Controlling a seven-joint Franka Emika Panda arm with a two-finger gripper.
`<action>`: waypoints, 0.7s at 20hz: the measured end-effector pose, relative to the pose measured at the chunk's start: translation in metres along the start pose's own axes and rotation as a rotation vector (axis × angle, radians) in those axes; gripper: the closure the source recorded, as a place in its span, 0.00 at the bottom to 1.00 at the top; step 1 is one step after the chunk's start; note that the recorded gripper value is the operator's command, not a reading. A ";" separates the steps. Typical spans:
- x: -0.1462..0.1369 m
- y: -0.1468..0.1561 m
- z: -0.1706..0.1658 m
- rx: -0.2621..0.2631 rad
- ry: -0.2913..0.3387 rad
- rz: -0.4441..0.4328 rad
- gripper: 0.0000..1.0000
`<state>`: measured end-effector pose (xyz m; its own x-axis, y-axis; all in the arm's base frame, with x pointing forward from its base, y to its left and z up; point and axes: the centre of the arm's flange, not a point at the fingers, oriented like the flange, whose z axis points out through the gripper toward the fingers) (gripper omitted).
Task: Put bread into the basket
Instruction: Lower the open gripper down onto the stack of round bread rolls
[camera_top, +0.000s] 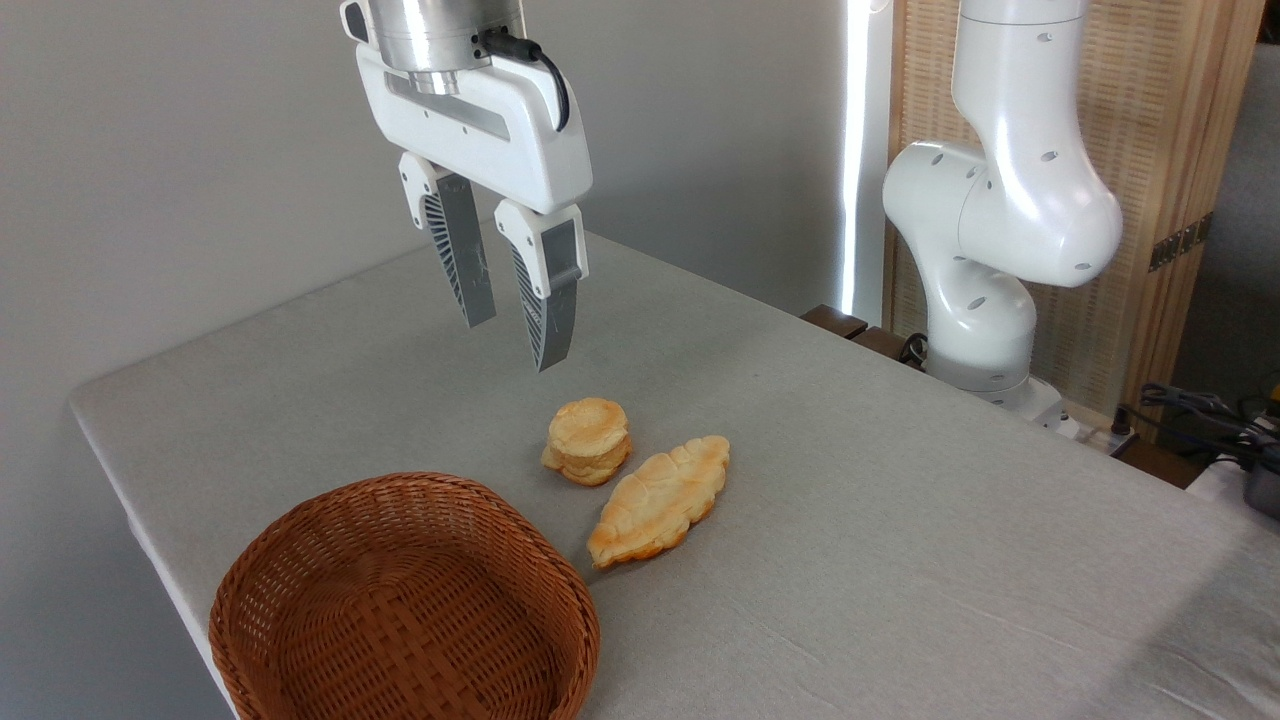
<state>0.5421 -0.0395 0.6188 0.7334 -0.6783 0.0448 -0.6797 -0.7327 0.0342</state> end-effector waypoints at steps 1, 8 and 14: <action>0.000 0.001 0.003 -0.004 -0.005 0.001 0.00; 0.016 0.048 0.050 -0.064 -0.065 0.101 0.00; 0.003 0.069 0.088 -0.108 -0.082 0.313 0.00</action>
<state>0.4984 -0.0972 0.5331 0.4842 -0.8749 -0.0102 -0.8660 -0.4809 0.1373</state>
